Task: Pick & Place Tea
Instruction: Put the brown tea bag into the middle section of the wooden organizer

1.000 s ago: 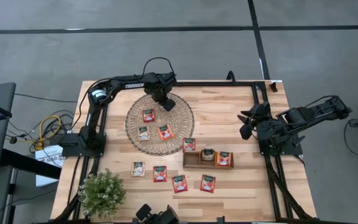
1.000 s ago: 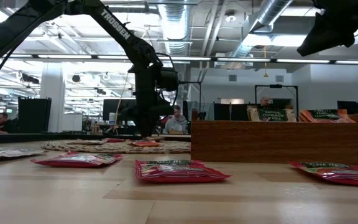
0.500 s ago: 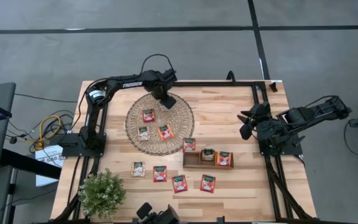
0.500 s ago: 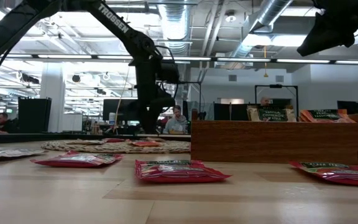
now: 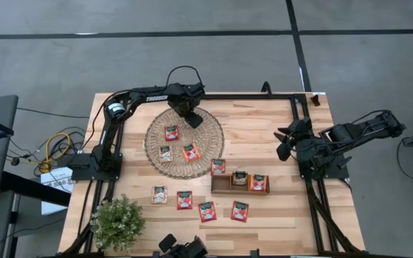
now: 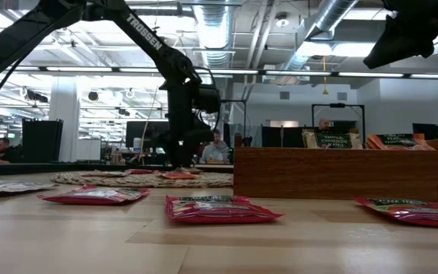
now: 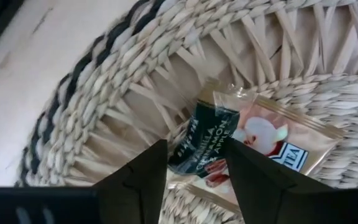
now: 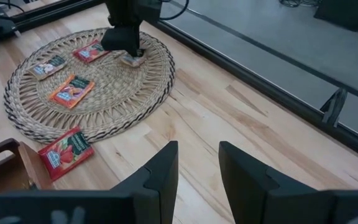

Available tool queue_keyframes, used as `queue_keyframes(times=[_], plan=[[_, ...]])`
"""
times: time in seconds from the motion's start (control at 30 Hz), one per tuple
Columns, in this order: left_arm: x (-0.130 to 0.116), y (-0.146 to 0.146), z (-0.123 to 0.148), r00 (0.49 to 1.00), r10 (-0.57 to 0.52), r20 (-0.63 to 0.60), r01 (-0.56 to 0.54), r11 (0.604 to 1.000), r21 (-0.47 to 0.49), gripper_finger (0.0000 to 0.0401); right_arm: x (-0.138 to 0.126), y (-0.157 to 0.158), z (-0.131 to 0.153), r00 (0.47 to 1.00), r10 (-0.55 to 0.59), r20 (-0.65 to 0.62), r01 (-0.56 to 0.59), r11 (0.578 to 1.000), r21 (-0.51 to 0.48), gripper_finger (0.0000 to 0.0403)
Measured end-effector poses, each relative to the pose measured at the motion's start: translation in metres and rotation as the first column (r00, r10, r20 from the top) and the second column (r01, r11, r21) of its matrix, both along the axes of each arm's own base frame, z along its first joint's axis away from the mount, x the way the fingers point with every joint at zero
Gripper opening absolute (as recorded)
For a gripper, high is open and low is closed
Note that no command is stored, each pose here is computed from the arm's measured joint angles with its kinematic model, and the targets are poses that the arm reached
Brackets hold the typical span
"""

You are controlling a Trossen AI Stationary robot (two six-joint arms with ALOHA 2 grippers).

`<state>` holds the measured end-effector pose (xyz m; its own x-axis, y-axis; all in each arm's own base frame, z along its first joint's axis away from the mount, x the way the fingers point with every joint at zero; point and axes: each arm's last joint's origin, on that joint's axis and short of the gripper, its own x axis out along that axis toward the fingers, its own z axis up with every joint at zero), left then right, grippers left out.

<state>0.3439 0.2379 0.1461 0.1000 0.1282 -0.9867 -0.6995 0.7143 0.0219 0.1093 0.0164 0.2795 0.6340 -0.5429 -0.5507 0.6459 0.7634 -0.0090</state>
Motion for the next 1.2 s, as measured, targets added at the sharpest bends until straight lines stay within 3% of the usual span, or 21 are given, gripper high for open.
queue_keyframes(times=[0.3, 0.83, 1.07, 1.2], plan=[[0.001, 0.0, -0.002, 1.0, -0.02, 0.008, 0.02, 1.0, -0.014, 0.0135, 0.0, 0.0, 0.0, 1.0, -0.004, 0.006, 0.004, 1.0, 0.005, 0.0109], [0.002, 0.002, -0.003, 1.0, 0.003, -0.003, -0.003, 0.999, 0.036, 0.0021, 0.0, 0.0, 0.0, 1.0, -0.004, 0.008, 0.004, 1.0, 0.006, 0.0109], [-0.002, 0.002, 0.008, 1.0, 0.023, -0.009, -0.022, 0.996, 0.09, 0.0002, 0.0, 0.0, 0.0, 1.0, -0.004, 0.008, 0.004, 1.0, 0.006, 0.0109], [-0.005, 0.001, 0.032, 0.999, 0.03, 0.027, -0.034, 0.989, 0.146, 0.0001, 0.0, 0.0, 0.0, 1.0, -0.004, 0.01, 0.004, 1.0, 0.007, 0.0109]])
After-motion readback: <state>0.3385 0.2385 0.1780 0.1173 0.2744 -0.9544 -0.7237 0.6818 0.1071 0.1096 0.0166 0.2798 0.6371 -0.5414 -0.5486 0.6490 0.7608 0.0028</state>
